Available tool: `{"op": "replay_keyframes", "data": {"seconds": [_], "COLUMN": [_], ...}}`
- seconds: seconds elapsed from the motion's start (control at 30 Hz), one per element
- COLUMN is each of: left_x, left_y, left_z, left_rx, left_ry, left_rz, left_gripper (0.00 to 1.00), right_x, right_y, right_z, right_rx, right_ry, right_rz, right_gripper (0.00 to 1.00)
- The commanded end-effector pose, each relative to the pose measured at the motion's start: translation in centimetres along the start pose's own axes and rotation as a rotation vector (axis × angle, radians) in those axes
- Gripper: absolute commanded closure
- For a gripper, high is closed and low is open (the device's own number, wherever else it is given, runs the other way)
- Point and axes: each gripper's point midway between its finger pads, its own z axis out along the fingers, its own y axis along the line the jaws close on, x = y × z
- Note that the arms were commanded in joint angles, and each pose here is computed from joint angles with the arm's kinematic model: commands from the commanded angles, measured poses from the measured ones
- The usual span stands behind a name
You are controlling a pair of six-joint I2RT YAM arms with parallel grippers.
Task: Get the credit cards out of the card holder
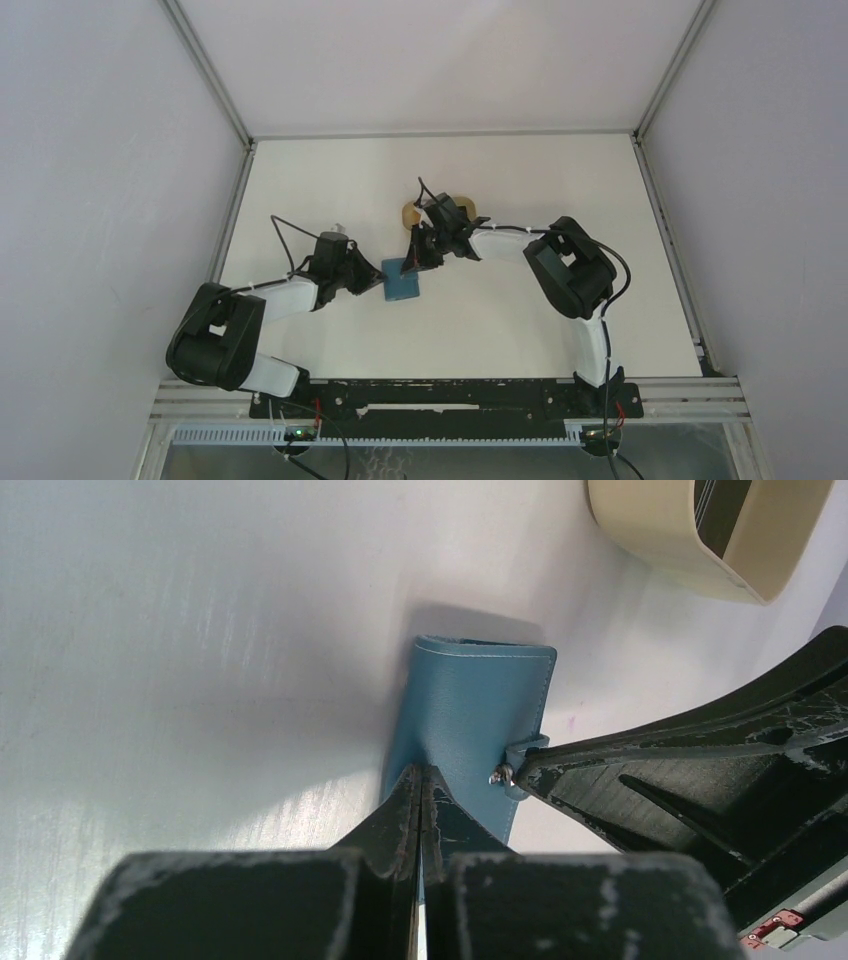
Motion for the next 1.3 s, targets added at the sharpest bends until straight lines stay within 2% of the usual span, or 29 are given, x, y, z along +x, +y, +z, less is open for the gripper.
{"op": "replay_keyframes", "data": {"seconds": [0.0,0.6,1.07,1.27], "left_x": [1.7,1.8,2.0,2.1], "left_y": [2.0,2.0,2.0,2.3], "left_z": [0.0,0.1,0.4,0.5], "left_rx": [-0.061,-0.055,-0.043,-0.051], "left_ry": [0.051,0.053,0.054,0.058], "left_rz": [0.016,0.011,-0.013,-0.012], "left_gripper": [1.0,1.0,1.0,1.0], "right_x": [-1.0,0.0,2.9,4.4], "right_y": [1.2,0.3,-2.2,-4.1], "right_z": [0.3,1.6,2.9,2.9], "right_rx": [-0.031,0.011,0.176,0.219], "right_ry": [-0.027,-0.006,0.025,0.046], "right_rz": [-0.047,-0.057,-0.165,-0.155], "right_gripper": [1.0,1.0,1.0,1.0]}}
